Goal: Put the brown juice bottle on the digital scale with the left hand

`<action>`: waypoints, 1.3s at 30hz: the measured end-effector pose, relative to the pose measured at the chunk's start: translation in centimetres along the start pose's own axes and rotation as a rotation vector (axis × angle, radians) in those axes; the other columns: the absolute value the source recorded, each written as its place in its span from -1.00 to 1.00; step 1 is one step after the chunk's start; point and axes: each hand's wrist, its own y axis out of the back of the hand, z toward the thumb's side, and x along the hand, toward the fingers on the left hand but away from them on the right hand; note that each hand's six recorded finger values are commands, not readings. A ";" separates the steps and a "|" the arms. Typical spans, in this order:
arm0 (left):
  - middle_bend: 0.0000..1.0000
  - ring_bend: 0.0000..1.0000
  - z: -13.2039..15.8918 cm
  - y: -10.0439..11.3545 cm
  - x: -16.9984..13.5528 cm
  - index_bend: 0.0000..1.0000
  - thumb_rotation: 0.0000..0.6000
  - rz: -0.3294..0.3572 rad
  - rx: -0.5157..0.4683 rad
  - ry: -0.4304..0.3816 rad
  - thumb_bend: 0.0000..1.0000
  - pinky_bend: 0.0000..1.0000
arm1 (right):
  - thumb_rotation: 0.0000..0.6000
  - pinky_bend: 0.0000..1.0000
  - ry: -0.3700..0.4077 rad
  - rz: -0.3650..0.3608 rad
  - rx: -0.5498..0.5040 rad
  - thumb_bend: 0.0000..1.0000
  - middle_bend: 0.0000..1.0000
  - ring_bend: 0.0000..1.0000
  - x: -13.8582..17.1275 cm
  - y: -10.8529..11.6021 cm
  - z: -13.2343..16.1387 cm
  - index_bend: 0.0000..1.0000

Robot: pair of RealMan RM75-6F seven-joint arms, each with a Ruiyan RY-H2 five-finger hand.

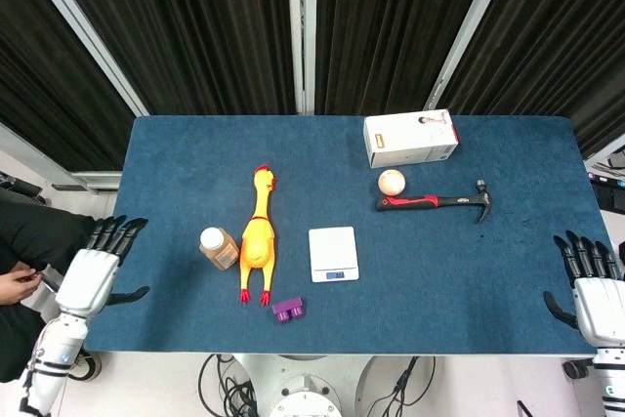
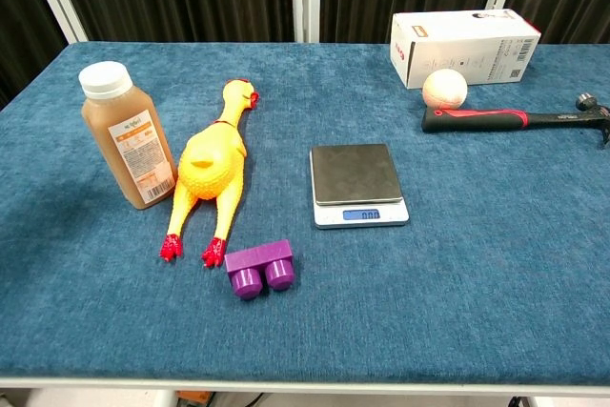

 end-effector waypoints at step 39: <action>-0.34 -0.41 6.5 -6.5 9.9 -0.45 1.00 -0.136 -0.147 -0.069 -0.98 0.03 | 1.00 -1.00 -0.024 0.010 -0.011 -0.56 -1.00 -1.00 -0.2 0.1 -1.2 -1.00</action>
